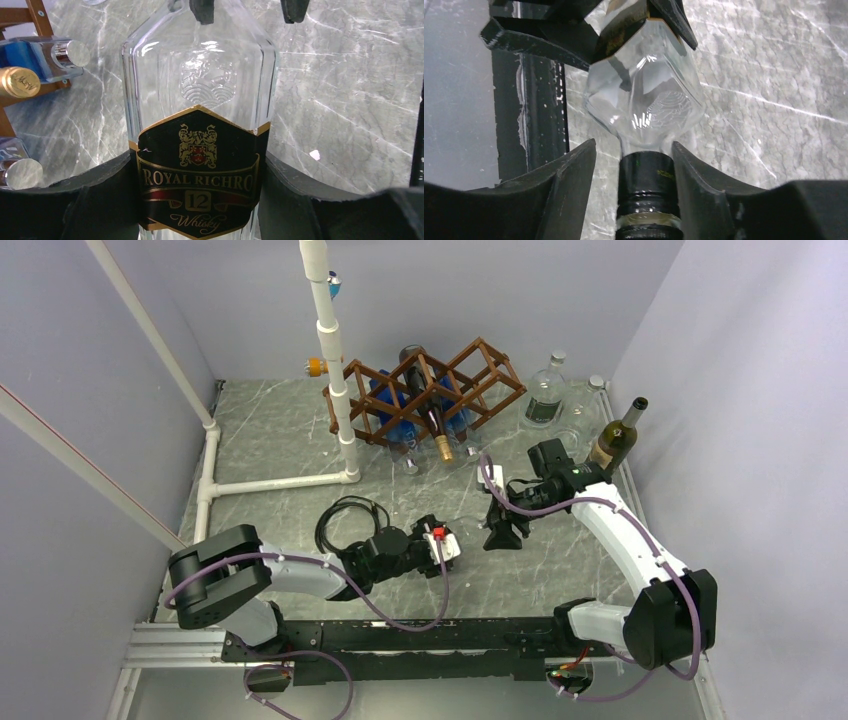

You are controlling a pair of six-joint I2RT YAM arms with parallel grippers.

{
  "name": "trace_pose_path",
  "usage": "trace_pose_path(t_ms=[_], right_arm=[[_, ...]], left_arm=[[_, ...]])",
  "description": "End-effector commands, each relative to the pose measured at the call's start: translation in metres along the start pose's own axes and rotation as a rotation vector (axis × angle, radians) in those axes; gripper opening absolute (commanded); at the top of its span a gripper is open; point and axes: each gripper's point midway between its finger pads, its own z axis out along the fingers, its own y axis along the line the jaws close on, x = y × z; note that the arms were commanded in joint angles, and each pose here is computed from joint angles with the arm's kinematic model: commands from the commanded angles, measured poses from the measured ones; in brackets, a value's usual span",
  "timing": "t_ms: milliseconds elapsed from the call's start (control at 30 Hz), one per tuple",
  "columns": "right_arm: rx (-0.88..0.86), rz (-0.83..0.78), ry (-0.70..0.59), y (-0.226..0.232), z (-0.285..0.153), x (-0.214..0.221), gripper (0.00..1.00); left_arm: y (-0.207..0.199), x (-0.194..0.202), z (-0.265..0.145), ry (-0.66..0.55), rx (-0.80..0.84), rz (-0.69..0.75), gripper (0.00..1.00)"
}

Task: Take the wine bottle off the wine rack
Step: Pick up the wine bottle from the wine rack.

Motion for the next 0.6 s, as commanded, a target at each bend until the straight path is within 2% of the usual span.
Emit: trace_pose_path(t_ms=[0,200,233,267,567], right_arm=[[-0.068,-0.039,-0.079,0.014,0.000,-0.018,0.66],[-0.095,-0.055,-0.128,0.022,-0.007,-0.028,0.90],[-0.093,-0.057,-0.133,0.022,-0.009,-0.029,0.97],[-0.089,-0.061,-0.140,0.022,-0.010,-0.031,0.99],[-0.091,-0.101,-0.240,0.024,-0.030,-0.059,1.00]], left_arm=[[0.008,-0.042,-0.004,-0.131,-0.028,-0.095,0.00],[0.003,-0.051,-0.015,-0.178,-0.004,-0.155,0.00],[0.003,-0.052,-0.017,-0.184,-0.005,-0.166,0.00],[0.004,-0.053,-0.018,-0.190,-0.007,-0.173,0.00],[0.007,-0.062,-0.036,-0.253,-0.024,-0.226,0.00]])
